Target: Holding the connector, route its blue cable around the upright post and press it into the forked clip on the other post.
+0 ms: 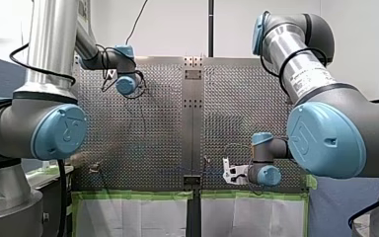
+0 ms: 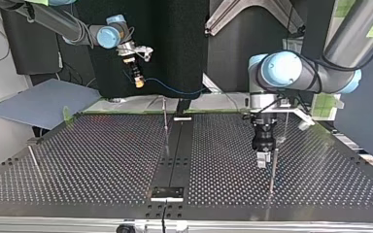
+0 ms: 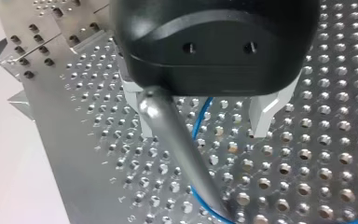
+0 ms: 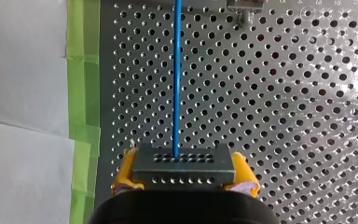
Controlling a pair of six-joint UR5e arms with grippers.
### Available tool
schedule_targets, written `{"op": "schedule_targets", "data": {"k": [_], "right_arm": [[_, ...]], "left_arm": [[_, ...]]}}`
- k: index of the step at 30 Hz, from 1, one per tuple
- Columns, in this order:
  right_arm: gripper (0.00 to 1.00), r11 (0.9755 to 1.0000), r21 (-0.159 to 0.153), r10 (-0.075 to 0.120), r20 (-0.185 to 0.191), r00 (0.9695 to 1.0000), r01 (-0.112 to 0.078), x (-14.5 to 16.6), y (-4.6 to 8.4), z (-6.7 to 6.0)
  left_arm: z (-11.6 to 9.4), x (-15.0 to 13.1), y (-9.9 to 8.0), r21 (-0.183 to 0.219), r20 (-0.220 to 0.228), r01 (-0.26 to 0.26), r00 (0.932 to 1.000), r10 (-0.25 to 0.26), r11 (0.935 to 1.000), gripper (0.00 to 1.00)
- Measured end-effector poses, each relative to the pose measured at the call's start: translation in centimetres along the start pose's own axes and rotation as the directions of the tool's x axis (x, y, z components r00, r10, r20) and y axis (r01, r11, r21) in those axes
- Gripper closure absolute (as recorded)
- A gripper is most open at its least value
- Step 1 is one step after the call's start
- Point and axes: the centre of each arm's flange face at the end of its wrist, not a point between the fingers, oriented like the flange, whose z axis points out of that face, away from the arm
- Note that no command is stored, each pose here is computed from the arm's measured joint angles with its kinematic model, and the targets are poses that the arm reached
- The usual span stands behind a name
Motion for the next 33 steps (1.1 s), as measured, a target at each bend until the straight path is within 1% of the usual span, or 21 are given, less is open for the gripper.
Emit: {"op": "schedule_targets", "data": {"k": [3,6,9,13,16,19,24,29,33], "right_arm": [[1.0,1.0,-0.002,0.0,0.0,1.0,0.0,0.0,0.1,0.0],[1.0,1.0,-0.004,0.0,0.002,1.0,0.0,0.0,0.2,0.0],[1.0,1.0,-0.004,0.0,0.003,1.0,0.0,0.0,0.2,0.0],[1.0,1.0,-0.004,0.0,0.003,1.0,0.0,0.0,0.2,0.0],[1.0,1.0,-0.004,0.0,0.003,1.0,0.0,0.0,0.3,0.0],[1.0,1.0,-0.004,0.0,0.003,1.0,0.0,0.0,0.3,0.0],[1.0,1.0,-0.005,0.001,0.001,1.0,-0.001,0.0,0.3,0.0],[1.0,1.0,-0.005,0.001,0.0,1.0,-0.001,0.0,0.3,0.0],[1.0,1.0,-0.005,0.001,0.0,1.0,-0.001,0.0,0.3,0.0]], "left_arm": [[0.0,0.1,-0.8,0.0,0.01,0.001,0.9999,-0.001,1.0,0.0],[-0.1,0.7,-1.8,0.002,0.003,-0.012,0.9999,0.012,0.9999,0.0],[-0.6,1.7,-3.0,0.014,-0.032,-0.038,0.9988,0.039,0.9992,0.0],[-1.2,3.4,-4.4,0.03,-0.088,-0.078,0.9929,0.08,0.9965,0.0],[-1.4,4.2,-4.9,0.036,-0.114,-0.089,0.9891,0.093,0.9954,0.0],[-1.6,4.6,-5.1,0.037,-0.126,-0.09,0.9876,0.094,0.9952,0.0],[-1.9,4.9,-5.5,0.045,-0.133,-0.083,0.9872,0.088,0.9955,0.0],[-2.5,5.9,-7.2,0.073,-0.149,-0.06,0.9864,0.07,0.9956,0.0],[-2.9,7.2,-8.4,0.084,-0.174,-0.048,0.9828,0.062,0.9953,0.0]]}}
